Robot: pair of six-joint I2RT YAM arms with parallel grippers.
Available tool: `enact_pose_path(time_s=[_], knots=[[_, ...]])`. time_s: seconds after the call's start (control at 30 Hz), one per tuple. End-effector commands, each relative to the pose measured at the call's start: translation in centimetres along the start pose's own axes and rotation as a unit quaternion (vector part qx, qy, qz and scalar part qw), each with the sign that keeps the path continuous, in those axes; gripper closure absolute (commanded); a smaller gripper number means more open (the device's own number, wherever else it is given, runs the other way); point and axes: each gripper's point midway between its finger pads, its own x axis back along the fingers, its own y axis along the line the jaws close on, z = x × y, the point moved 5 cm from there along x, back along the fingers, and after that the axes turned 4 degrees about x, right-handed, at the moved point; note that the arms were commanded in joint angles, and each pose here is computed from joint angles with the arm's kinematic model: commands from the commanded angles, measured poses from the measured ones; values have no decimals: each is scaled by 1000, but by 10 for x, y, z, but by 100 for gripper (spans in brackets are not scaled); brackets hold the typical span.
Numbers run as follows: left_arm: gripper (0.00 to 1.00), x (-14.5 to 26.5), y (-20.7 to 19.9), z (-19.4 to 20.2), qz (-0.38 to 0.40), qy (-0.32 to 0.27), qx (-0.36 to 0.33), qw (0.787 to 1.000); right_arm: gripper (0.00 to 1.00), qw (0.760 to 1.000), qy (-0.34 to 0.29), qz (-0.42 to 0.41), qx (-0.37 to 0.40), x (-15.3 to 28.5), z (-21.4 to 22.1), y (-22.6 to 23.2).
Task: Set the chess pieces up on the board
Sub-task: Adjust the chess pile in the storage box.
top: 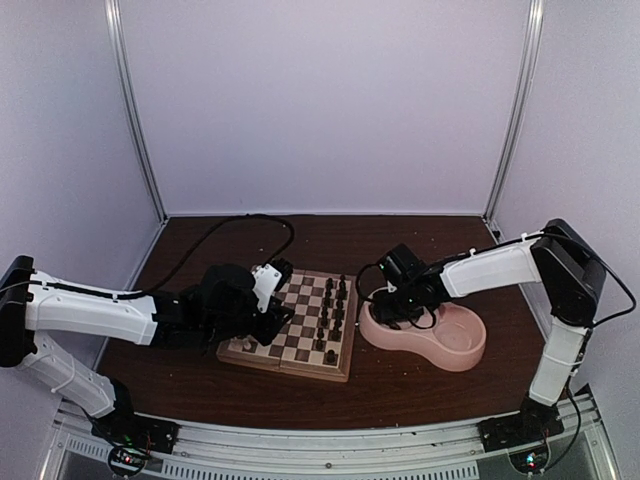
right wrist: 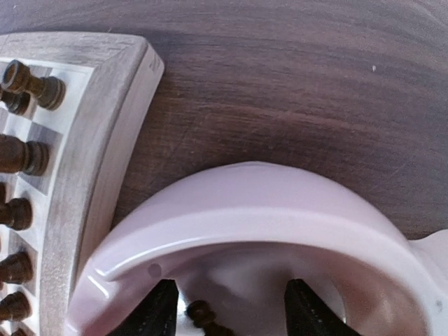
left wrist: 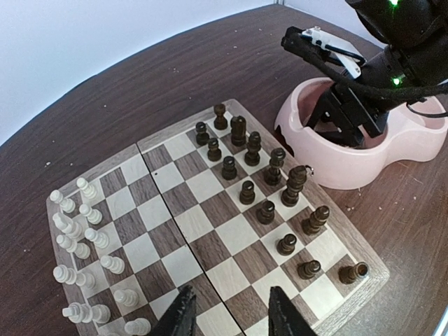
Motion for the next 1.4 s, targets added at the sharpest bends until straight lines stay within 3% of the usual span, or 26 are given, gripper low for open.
enact_pose_path(time_s=[0.0,0.27,0.57,0.9,1.03,1.37], knots=[[63,1,-4,-9,11,-16,5,1000,52,1000,23,-12,-7,-4,10,-1],[63,2,-5,-9,14,-16,5,1000,78,999,-18,-28,-3,17,1,-1],[63,6,-5,-11,20,-23,6,1000,89,994,-94,-63,0,58,-11,-2],[63,7,-6,-11,23,-24,6,999,87,989,-136,-66,4,84,-17,-8],[63,8,-6,-12,23,-26,7,999,60,994,-104,-27,9,70,-14,-13],[63,8,-7,-11,28,-25,7,999,56,999,-21,15,31,16,-8,-7]])
